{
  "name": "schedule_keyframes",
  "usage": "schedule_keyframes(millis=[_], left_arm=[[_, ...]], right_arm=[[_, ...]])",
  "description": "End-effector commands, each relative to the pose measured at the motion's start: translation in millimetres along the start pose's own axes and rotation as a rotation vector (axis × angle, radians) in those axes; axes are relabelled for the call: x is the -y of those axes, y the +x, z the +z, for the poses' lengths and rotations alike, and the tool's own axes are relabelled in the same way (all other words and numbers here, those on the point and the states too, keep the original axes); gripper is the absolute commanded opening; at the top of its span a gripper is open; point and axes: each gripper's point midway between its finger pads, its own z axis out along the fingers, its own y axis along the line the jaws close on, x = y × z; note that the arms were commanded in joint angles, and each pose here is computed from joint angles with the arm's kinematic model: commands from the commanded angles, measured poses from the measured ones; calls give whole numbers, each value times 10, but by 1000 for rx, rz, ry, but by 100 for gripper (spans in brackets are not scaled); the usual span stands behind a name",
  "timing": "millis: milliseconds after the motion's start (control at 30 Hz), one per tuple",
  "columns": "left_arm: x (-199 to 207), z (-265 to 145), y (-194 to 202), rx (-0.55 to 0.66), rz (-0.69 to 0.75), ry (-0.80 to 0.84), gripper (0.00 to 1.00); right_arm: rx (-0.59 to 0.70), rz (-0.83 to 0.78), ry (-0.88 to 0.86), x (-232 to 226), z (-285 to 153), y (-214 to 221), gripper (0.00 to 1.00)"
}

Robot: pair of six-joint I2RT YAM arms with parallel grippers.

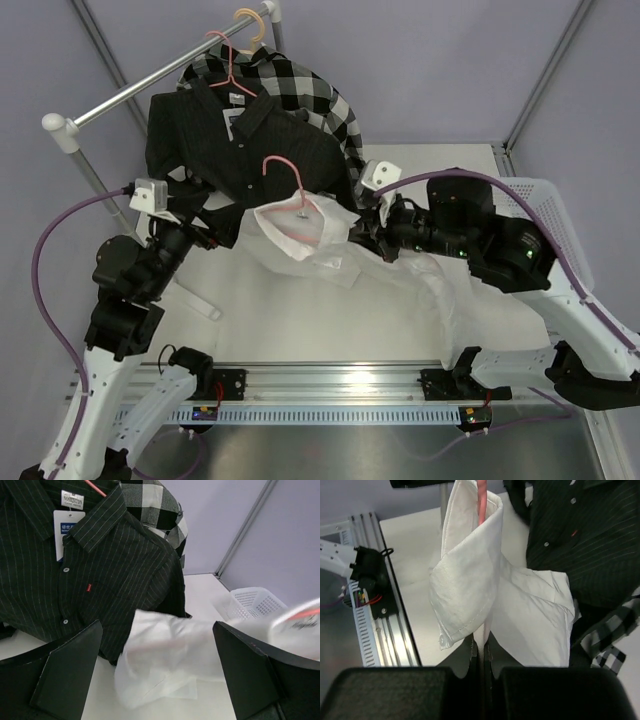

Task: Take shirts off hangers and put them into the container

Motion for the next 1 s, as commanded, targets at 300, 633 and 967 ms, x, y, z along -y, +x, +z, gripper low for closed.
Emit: schedule_keyframes(millis=[300, 633, 967], left_arm=[[337, 100, 39, -50, -20, 195, 96], [507, 318, 195, -148, -133, 239, 84], [74, 418, 108, -78, -152, -25, 88]], right_arm=[[-152, 17, -120, -189, 794, 889, 0], [-123, 68, -152, -113, 1069, 968, 0], [-99, 96, -110, 70, 1115, 947, 0]])
